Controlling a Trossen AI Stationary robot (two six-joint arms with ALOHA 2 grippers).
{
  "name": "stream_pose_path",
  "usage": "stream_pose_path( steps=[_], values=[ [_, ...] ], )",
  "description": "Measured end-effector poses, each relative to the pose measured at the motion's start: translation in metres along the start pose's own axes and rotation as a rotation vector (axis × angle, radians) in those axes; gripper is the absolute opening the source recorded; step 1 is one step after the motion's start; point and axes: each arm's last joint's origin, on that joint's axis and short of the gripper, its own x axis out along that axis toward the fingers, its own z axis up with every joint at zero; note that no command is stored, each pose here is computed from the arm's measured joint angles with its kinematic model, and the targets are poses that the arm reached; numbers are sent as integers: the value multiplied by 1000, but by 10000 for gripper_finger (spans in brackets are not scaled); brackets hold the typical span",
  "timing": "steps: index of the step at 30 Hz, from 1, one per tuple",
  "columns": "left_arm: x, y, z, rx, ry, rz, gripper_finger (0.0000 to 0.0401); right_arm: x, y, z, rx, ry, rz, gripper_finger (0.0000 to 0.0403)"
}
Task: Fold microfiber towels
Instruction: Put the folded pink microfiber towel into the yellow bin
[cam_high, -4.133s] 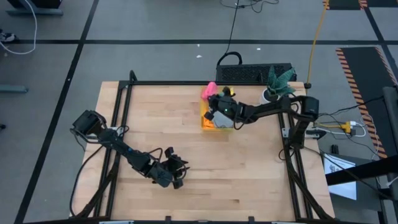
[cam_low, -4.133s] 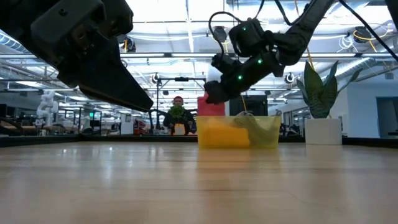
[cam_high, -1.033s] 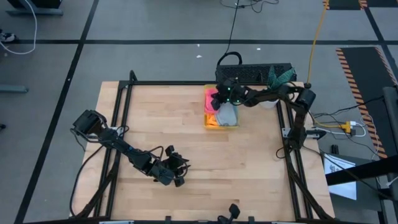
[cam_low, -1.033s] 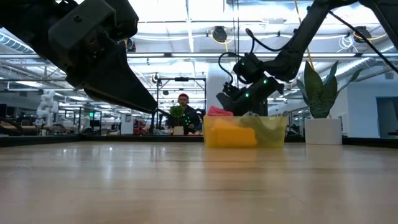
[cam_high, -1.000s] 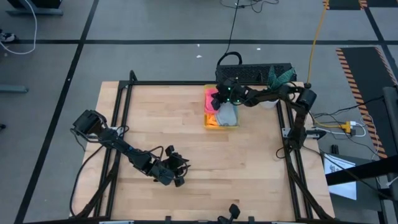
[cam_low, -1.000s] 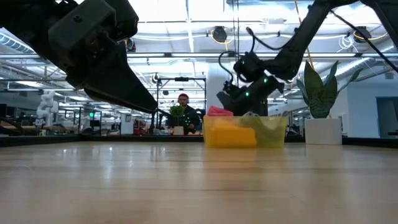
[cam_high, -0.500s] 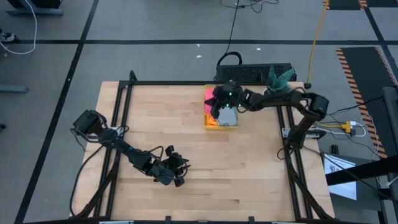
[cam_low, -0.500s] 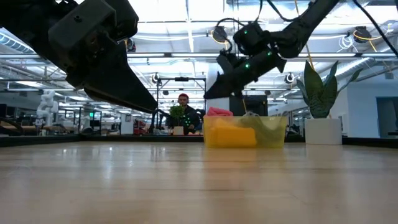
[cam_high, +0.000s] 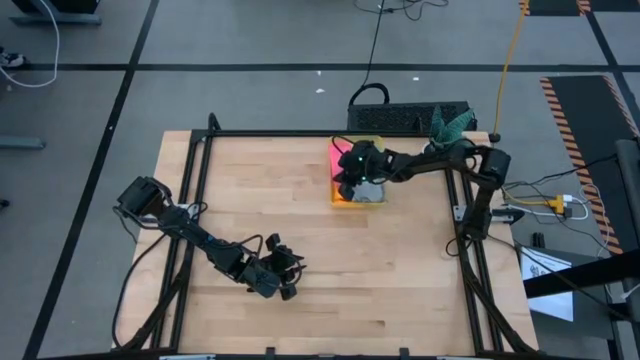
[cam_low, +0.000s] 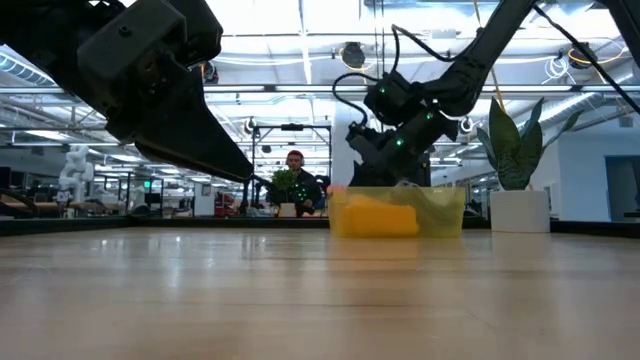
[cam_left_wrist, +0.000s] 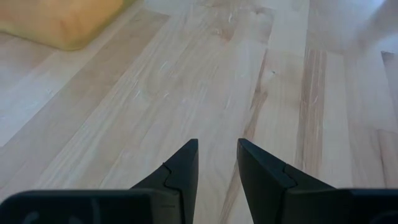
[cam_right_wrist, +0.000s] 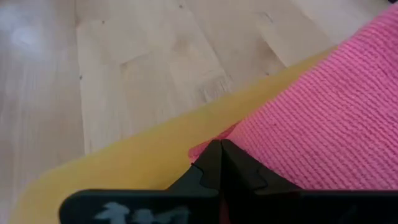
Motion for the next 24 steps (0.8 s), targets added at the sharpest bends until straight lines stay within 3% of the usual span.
stream_pose_path(
  steps=[12,18,24],
  values=[
    [0,0,0,-2,3,2,113,-34,6,33,15,-199,4,0],
    [0,0,0,-2,1,1,113,-23,-25,31,95,-263,-188,0],
    [0,0,0,3,0,1,113,-4,-51,11,167,-179,-180,0]
  ],
)
